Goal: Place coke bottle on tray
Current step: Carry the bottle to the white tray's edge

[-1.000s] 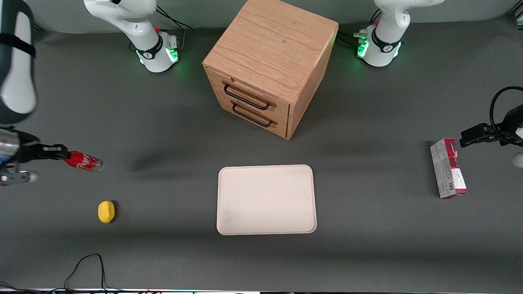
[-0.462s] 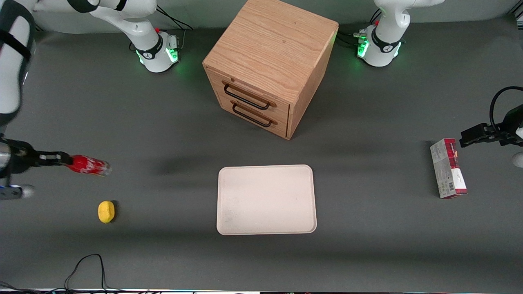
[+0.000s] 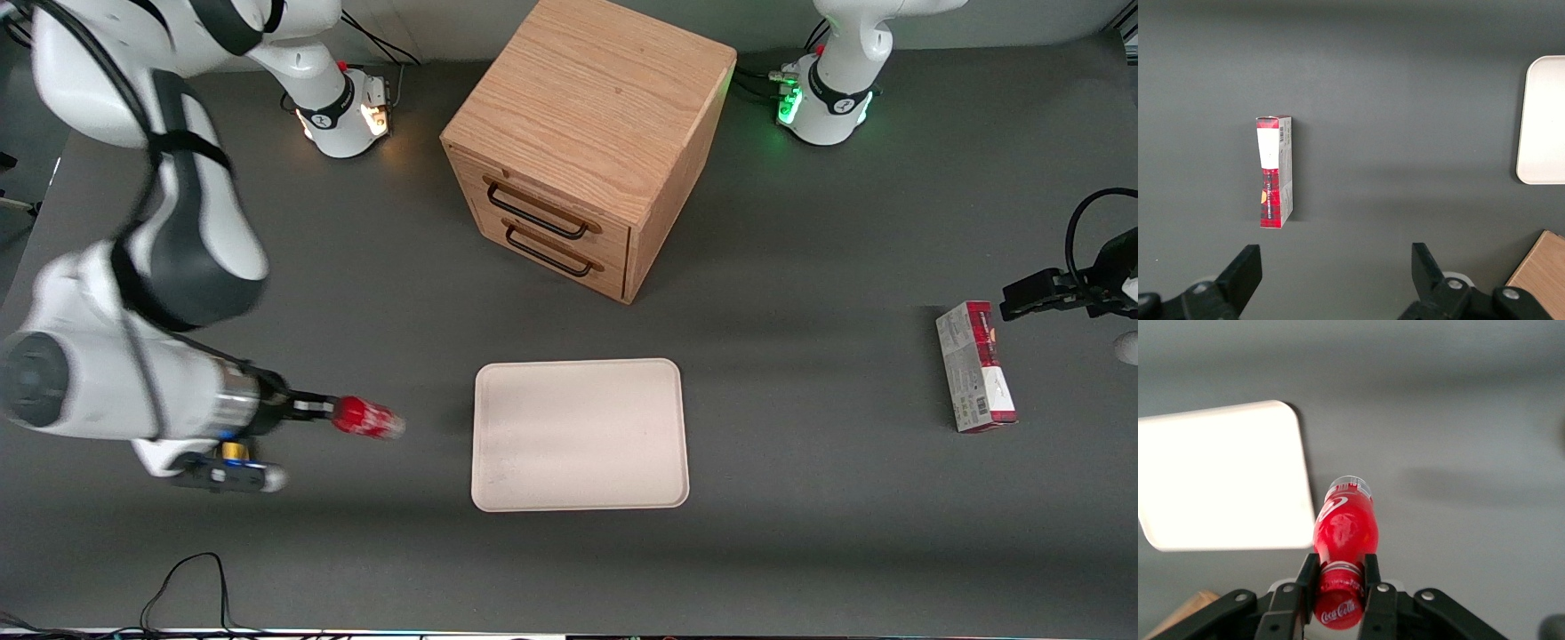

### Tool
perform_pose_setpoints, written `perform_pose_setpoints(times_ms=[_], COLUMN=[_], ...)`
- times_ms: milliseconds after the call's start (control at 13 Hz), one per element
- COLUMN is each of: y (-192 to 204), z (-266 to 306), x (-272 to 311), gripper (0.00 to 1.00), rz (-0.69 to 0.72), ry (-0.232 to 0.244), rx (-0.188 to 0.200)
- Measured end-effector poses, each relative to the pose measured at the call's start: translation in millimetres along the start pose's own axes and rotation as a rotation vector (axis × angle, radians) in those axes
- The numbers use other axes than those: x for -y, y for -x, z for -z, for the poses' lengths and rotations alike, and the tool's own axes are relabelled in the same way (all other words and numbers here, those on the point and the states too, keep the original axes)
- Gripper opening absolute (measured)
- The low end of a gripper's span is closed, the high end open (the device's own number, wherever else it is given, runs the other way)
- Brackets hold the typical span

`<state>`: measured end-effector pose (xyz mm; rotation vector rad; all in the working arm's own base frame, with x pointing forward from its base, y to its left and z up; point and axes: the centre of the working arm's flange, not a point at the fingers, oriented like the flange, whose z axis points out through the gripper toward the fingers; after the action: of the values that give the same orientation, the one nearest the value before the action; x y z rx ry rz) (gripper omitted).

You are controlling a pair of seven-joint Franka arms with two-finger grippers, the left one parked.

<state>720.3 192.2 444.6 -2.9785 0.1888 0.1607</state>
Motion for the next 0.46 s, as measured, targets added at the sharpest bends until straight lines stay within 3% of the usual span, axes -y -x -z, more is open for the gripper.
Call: perform_pose_setpoints(times_ms=[231, 462], y=[2, 2], z=[-49, -100], x=[61, 95], gripper=[0.31, 0.31], rz=[-0.025, -0.010], ry=[0.024, 0.033], rx=[-0.054, -0.084])
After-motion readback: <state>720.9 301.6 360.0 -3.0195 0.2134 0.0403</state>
